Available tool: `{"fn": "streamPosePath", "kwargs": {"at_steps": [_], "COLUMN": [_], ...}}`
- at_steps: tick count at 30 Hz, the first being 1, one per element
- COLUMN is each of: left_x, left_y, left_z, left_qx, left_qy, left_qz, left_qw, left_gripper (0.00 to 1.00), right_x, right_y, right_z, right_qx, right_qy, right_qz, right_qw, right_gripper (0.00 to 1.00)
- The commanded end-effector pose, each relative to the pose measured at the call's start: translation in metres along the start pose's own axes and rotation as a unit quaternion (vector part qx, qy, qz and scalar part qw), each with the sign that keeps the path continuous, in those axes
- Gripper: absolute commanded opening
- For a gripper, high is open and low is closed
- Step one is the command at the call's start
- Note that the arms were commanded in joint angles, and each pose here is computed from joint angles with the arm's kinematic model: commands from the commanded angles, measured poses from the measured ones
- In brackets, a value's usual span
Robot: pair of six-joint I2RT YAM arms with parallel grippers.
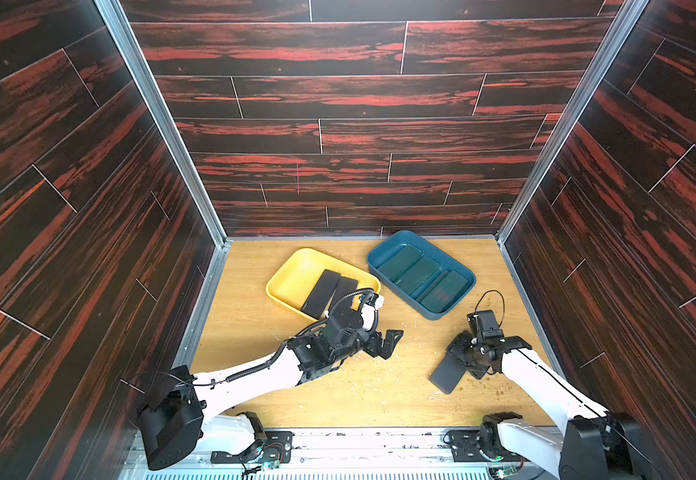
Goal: Place the pencil cases by color into the storage box
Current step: Pick up the pencil case from the center of the board.
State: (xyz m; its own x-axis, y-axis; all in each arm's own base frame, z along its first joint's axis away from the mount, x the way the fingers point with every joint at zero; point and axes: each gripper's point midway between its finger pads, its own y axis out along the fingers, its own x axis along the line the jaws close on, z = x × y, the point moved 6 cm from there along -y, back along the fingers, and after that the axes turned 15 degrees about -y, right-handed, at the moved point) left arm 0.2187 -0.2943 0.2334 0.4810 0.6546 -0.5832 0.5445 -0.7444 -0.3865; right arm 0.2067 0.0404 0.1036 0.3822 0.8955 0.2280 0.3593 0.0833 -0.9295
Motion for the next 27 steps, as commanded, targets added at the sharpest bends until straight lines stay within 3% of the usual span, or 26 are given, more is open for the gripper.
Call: {"fn": "streamPosePath", "kwargs": {"at_steps": [1, 8, 14, 22, 27], "left_x": [-0.006, -0.004, -0.003, 0.004, 0.009], "left_y": [-0.011, -0.015, -0.022, -0.041, -0.053], "left_z": [-0.018, -0.034, -0.048, -0.069, -0.078], "left_qx": [-0.025, -0.034, -0.046, -0.073, -0.084], "left_qy": [-0.046, -0.099, -0.134, -0.14, -0.127], "left_qz": [0.045, 0.092, 0.125, 0.14, 0.152], "left_qw": [0.998, 0.99, 0.982, 0.978, 0.976], "left_gripper": [1.0, 1.0, 1.0, 1.0, 1.0], "right_x": [0.005, 0.018, 0.054, 0.143, 0.196], "right_y": [-0.024, -0.06, -0.102, -0.128, -0.137], "right_z": [-0.016, -0.032, -0.056, -0.084, -0.081], "right_qx": [-0.044, -0.106, -0.18, -0.239, -0.267], "right_qy": [-0.016, -0.048, -0.114, -0.236, -0.307], "right_qz": [0.006, 0.0, -0.014, -0.142, -0.244], "right_qw": [0.999, 0.993, 0.977, 0.931, 0.88], "right_gripper": [0.6, 0.57, 0.57, 0.57, 0.57]}}
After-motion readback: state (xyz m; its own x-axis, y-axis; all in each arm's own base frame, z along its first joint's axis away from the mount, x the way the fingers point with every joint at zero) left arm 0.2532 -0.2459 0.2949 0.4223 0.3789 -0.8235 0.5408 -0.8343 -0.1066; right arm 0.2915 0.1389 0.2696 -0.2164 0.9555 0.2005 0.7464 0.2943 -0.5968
